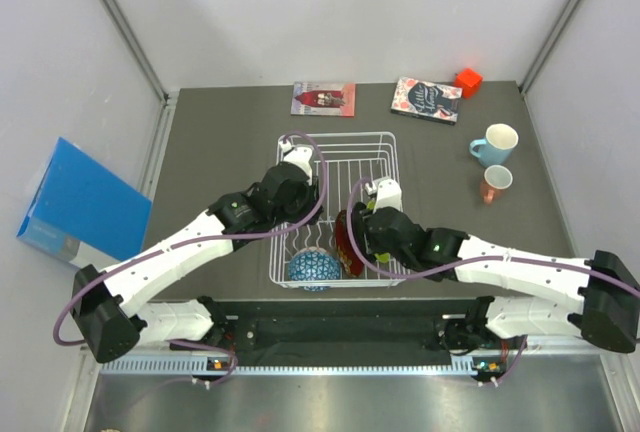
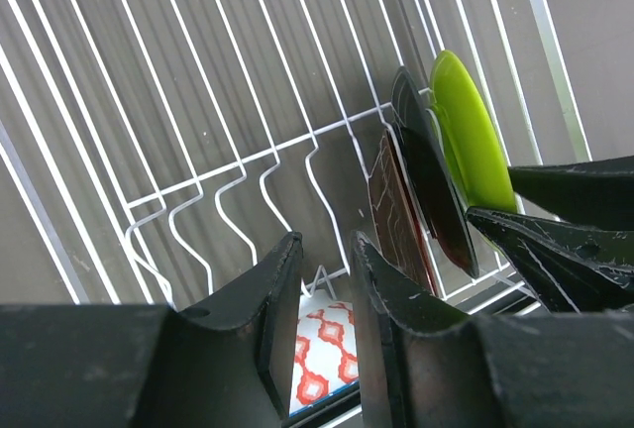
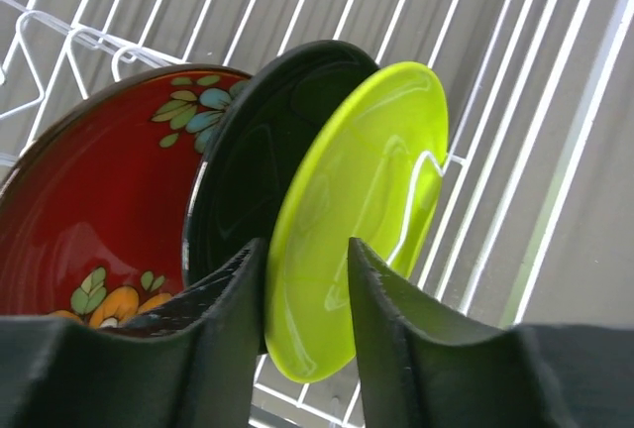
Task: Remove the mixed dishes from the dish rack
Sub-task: Pick up the plate from the dish rack, then place the plate at the center of the board.
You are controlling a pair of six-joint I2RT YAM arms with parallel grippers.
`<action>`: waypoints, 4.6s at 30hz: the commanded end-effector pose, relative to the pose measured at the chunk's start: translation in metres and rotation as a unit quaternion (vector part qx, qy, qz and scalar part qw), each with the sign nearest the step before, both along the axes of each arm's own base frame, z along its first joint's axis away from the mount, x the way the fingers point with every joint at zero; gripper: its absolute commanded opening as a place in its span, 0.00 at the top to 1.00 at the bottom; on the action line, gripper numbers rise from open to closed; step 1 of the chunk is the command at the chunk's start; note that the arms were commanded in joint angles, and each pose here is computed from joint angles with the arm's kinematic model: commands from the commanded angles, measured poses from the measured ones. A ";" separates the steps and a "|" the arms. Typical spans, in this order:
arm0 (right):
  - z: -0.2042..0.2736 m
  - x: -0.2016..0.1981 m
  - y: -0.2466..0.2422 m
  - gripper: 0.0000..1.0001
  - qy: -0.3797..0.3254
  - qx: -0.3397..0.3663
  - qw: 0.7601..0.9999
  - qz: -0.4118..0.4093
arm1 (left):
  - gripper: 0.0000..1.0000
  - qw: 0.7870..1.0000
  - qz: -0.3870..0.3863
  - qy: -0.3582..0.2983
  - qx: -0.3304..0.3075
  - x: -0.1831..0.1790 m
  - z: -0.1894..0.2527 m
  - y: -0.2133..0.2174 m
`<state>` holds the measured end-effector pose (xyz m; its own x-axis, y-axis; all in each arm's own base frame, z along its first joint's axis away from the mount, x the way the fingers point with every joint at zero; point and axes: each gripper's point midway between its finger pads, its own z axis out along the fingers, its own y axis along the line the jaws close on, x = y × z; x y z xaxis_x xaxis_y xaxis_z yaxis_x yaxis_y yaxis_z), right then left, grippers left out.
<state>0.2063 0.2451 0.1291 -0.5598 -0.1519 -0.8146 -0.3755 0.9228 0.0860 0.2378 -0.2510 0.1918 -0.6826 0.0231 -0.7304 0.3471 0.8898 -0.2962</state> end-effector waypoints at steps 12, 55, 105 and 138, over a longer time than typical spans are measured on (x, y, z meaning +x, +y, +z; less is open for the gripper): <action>0.031 -0.003 0.014 1.00 -0.019 0.035 0.999 0.015 | 0.69 1.000 0.005 -0.013 -0.023 0.003 0.009 -0.005; 0.126 -0.060 -0.008 1.00 -0.402 -0.281 0.837 0.241 | 0.66 0.990 -0.058 -0.125 -0.036 0.012 0.079 -0.001; 0.125 -0.092 0.022 0.09 -0.465 -0.307 0.796 0.236 | 1.00 0.970 -0.182 -0.115 -0.111 -0.024 0.092 -0.034; 0.221 -0.068 -0.067 0.00 -0.273 0.220 0.936 -0.037 | 1.00 0.895 0.419 -0.041 -0.149 0.306 0.026 0.261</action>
